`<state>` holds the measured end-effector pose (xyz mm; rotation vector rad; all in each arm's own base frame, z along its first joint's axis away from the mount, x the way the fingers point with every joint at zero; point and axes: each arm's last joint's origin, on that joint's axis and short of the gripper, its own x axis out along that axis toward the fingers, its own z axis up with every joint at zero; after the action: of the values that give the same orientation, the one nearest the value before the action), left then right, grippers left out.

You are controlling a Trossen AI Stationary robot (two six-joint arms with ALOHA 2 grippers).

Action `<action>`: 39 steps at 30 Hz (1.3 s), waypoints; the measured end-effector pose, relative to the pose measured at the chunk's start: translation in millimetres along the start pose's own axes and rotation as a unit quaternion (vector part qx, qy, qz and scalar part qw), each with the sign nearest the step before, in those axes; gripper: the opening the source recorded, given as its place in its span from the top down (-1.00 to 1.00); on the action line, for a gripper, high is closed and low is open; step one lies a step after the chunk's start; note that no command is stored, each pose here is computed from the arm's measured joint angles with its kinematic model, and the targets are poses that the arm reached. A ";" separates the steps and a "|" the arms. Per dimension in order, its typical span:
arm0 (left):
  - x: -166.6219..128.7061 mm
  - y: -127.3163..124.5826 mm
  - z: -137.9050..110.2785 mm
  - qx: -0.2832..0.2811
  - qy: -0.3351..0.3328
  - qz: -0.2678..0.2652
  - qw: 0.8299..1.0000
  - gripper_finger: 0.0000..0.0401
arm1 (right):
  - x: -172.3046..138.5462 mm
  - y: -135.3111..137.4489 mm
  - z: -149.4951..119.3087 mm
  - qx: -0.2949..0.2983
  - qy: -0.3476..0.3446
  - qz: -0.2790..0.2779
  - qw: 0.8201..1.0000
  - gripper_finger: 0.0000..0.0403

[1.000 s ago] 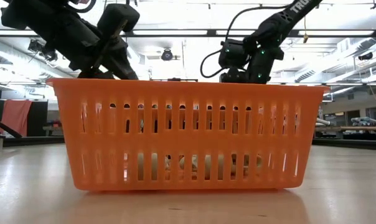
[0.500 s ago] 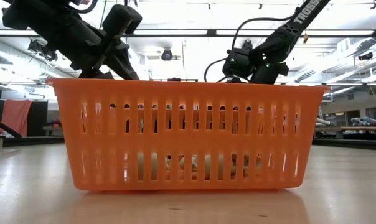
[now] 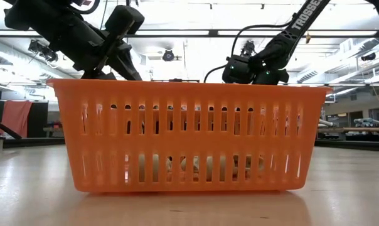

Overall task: Sort Halloween decoration
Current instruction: Put the white skull toy into the orange bin

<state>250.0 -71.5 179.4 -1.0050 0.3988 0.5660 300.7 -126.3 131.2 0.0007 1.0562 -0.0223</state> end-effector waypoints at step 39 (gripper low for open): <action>-0.3 -7.5 0.9 0.021 0.007 -0.038 0.999 0.45 | -21.7 12.5 8.8 0.033 -0.010 -0.026 0.999 0.83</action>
<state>254.4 -73.9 185.0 -0.9793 0.3810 0.4801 298.0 -113.5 154.3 0.0323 1.0357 -0.1037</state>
